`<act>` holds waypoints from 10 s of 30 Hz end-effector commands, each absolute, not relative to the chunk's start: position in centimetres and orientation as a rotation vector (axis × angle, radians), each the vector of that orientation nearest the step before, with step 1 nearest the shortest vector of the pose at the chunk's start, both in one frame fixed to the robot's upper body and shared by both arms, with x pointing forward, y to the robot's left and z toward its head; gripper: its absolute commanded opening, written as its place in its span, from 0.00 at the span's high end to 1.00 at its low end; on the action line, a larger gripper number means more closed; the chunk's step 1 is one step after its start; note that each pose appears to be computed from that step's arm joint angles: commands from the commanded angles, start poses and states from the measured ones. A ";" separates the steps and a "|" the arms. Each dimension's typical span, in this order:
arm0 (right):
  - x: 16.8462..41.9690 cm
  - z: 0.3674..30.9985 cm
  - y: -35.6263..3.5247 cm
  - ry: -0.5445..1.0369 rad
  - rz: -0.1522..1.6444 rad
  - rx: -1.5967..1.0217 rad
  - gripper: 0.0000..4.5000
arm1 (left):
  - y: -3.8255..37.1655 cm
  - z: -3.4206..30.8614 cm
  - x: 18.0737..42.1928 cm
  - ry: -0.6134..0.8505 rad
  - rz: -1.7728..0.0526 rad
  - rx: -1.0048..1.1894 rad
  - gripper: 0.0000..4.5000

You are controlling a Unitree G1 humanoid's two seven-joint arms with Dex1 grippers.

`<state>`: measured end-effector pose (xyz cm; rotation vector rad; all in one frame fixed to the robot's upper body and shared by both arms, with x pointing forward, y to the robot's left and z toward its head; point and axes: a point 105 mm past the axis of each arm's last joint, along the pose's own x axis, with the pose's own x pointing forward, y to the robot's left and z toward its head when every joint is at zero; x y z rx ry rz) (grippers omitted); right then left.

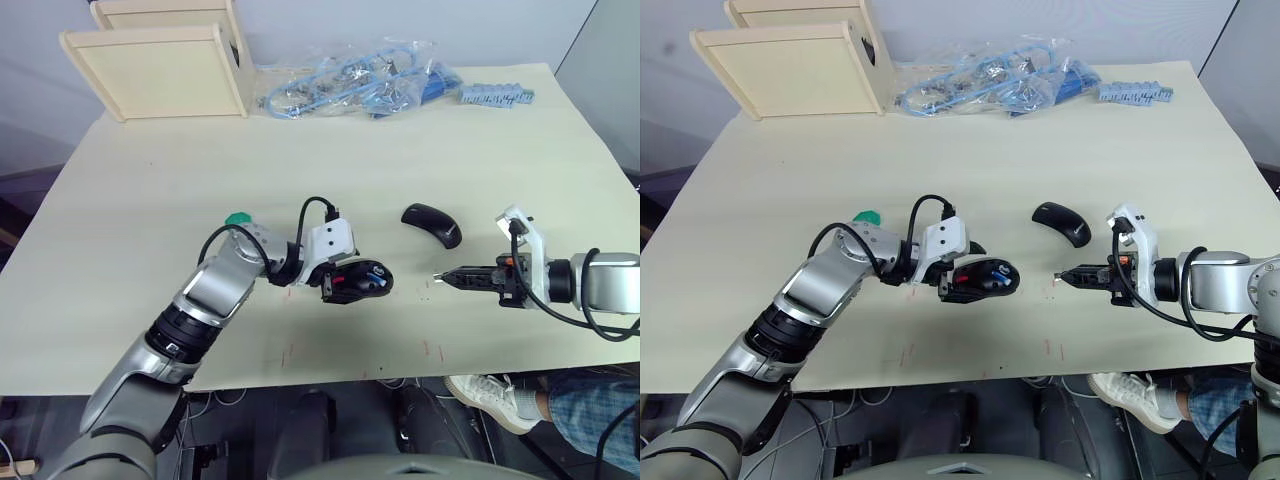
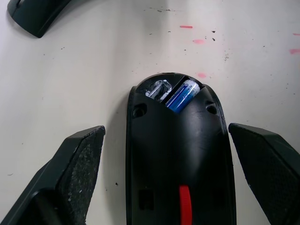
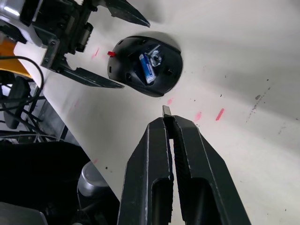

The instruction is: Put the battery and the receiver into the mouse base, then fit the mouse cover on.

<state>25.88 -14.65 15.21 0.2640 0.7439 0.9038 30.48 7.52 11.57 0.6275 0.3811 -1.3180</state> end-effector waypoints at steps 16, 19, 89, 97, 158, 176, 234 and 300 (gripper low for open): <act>26.0 16.5 -14.6 0.681 0.907 0.257 1.00 | 6.8 11.9 30.5 0.342 -1.345 0.665 0.29; 26.0 16.3 -14.8 0.687 0.897 0.254 1.00 | 6.6 11.9 30.4 0.339 -1.347 0.664 0.36; 36.4 18.5 -4.8 1.002 1.157 -0.720 1.00 | 5.7 11.6 33.0 0.321 -1.044 0.548 0.36; 36.0 17.9 -4.2 1.019 1.181 -0.710 1.00 | 5.9 11.5 33.2 0.323 -1.030 0.542 0.36; 37.1 15.4 -4.3 1.018 1.160 -0.777 1.00 | 5.5 11.5 32.7 0.316 -1.030 0.517 0.36; 36.5 15.2 -3.5 0.999 1.172 -0.842 1.00 | 5.5 11.4 32.7 0.314 -1.024 0.515 0.36; 34.8 14.3 -1.3 1.033 1.182 -0.814 1.00 | 5.2 11.2 32.4 0.304 -1.027 0.510 0.36; 36.1 18.2 -6.7 0.849 1.185 -0.593 0.71 | 6.3 11.0 32.7 0.319 -1.005 0.503 0.36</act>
